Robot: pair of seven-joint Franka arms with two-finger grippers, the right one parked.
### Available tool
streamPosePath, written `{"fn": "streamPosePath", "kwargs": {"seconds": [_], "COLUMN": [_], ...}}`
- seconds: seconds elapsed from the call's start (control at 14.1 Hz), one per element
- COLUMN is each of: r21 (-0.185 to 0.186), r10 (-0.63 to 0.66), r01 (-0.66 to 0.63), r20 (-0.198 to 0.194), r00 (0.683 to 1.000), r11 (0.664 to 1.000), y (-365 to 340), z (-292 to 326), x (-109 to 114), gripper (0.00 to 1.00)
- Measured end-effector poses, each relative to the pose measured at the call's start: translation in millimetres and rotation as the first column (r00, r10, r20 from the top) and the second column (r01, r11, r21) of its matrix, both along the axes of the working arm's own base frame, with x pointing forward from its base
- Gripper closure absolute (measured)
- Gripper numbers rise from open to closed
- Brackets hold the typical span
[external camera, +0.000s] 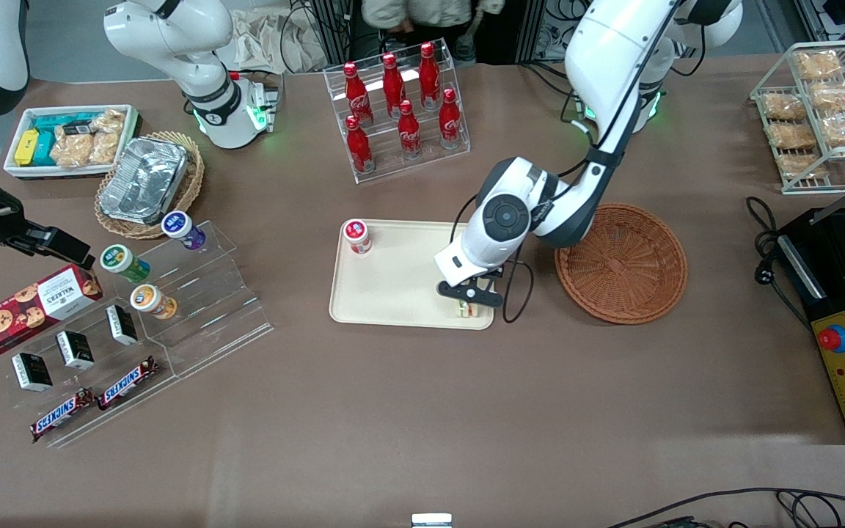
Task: Place sandwich from basket to tray
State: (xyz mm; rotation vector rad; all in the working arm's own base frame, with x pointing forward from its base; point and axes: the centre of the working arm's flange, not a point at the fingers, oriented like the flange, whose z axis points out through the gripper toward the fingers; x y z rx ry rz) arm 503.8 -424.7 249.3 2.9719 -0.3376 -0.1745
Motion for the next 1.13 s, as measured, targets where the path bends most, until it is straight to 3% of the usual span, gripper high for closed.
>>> {"fn": "streamPosePath", "kwargs": {"seconds": [0.14, 0.43, 0.71, 0.78, 1.13], "r21": [0.011, 0.017, 0.035, 0.024, -0.029], "r10": [0.008, 0.082, 0.141, 0.150, 0.219], "r01": [-0.008, -0.082, -0.142, -0.151, -0.217], "r20": [-0.006, 0.038, 0.009, 0.026, 0.147], "r00": [1.000, 0.996, 0.990, 0.988, 0.965], "r11": [1.000, 0.996, 0.989, 0.988, 0.976], "y": [6, 42, 96, 116, 235], "z": [-6, 24, 104, 128, 213], "x": [1, 33, 55, 63, 99], "gripper": [0.83, 0.44, 0.04, 0.00, 0.00]}}
